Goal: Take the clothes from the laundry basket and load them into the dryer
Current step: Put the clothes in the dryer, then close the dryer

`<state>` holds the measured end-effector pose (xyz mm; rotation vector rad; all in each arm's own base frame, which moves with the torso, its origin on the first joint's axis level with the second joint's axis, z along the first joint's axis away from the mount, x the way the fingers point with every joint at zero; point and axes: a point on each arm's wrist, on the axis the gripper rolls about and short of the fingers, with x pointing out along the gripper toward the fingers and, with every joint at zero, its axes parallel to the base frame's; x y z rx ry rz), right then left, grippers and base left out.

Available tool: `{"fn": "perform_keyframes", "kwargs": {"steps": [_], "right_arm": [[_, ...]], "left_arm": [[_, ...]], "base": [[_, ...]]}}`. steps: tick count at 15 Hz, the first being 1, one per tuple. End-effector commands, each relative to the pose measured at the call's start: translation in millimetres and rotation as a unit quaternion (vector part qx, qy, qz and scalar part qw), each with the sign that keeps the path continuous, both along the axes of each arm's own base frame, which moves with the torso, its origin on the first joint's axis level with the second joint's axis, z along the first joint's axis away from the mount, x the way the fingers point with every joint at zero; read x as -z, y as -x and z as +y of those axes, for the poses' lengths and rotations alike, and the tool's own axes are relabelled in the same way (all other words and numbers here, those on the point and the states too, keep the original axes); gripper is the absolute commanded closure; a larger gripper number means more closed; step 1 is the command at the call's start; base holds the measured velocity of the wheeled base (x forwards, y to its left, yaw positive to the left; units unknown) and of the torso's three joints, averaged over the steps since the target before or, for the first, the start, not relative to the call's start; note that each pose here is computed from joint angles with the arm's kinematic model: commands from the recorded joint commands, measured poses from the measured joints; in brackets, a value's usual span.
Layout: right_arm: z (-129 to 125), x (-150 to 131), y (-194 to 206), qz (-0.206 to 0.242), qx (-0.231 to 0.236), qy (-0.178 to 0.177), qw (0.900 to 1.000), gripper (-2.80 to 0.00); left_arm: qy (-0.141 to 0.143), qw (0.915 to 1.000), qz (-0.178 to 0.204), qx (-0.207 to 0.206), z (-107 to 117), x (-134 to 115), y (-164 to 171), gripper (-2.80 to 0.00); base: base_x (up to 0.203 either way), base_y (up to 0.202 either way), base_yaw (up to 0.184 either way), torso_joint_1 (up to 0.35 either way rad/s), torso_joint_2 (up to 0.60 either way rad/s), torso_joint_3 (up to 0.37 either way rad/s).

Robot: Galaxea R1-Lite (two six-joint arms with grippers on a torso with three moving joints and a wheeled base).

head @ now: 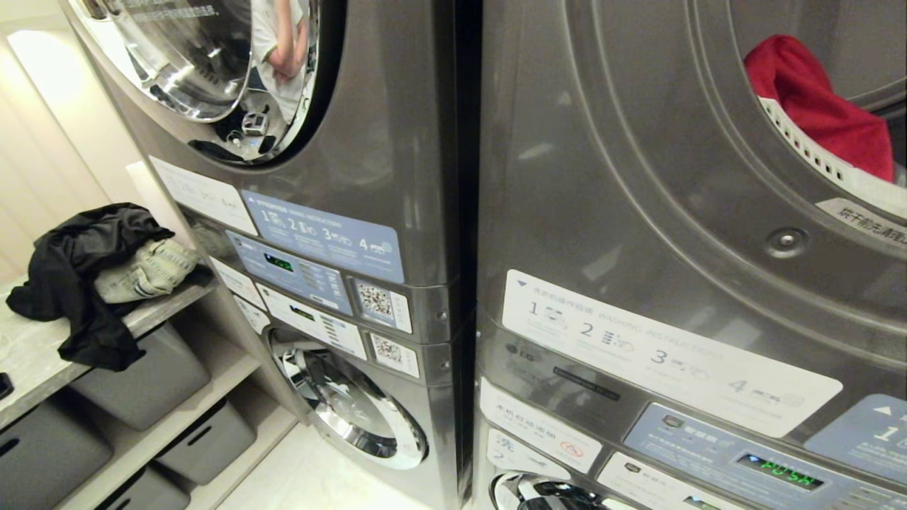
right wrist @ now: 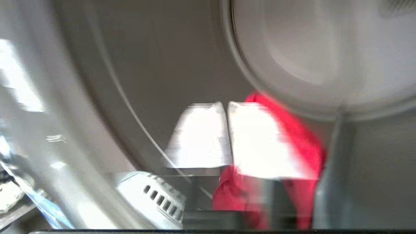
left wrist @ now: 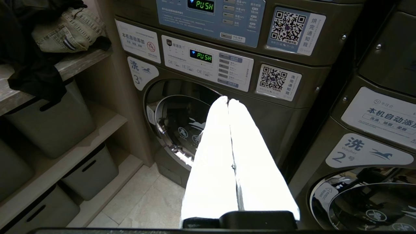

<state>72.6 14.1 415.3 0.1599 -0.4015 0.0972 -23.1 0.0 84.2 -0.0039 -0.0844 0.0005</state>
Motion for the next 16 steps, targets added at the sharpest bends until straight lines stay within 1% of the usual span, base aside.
{"fn": "perform_keyframes", "kwargs": {"steps": [1,4,7,8,10,11,14,15,16], "right_arm": [[-17,13,70,-0.066,0.001,0.004,0.998,0.0],[-23,76,97,-0.04,0.004,0.035,0.999,0.0],[-23,142,103,-0.003,-0.028,0.079,0.996,0.0],[-22,163,99,0.019,-0.036,0.097,0.994,0.0],[-18,207,87,0.068,-0.04,0.133,0.988,0.0],[-16,227,81,0.088,-0.039,0.144,0.985,0.0],[-14,287,69,0.142,-0.017,0.16,0.977,0.0],[-14,303,69,0.169,-0.005,0.161,0.972,0.0],[-14,314,69,0.209,0.0,0.162,0.965,0.0]], "left_arm": [[0.0,0.9999,0.015,0.0,0,9,-2,0.0],[0.0,0.9999,0.015,0.0,0,9,-2,0.0],[0.0,0.9999,0.015,0.0,0,9,-2,0.0],[0.0,0.9999,0.015,0.0,0,9,-2,0.0],[0.0,0.9999,0.015,0.0,0,9,-2,0.0],[0.0,0.9999,0.015,0.0,0,9,-2,0.0],[0.0,0.9999,0.015,0.0,0,9,-2,0.0],[0.0,0.9999,0.015,0.0,0,9,-2,0.0],[0.0,0.9999,0.015,0.0,0,9,-3,0.0]], "base": [[0.0,0.0,0.0,0.0,0.0,0.0],[0.0,0.0,0.0,0.0,0.0,0.0],[0.0,0.0,0.0,0.0,0.0,0.0],[0.0,0.0,0.0,0.0,0.0,0.0],[0.0,0.0,0.0,0.0,0.0,0.0],[0.0,0.0,0.0,0.0,0.0,0.0],[0.0,0.0,0.0,0.0,0.0,0.0],[0.0,0.0,0.0,0.0,0.0,0.0],[0.0,0.0,0.0,0.0,0.0,0.0]]}}
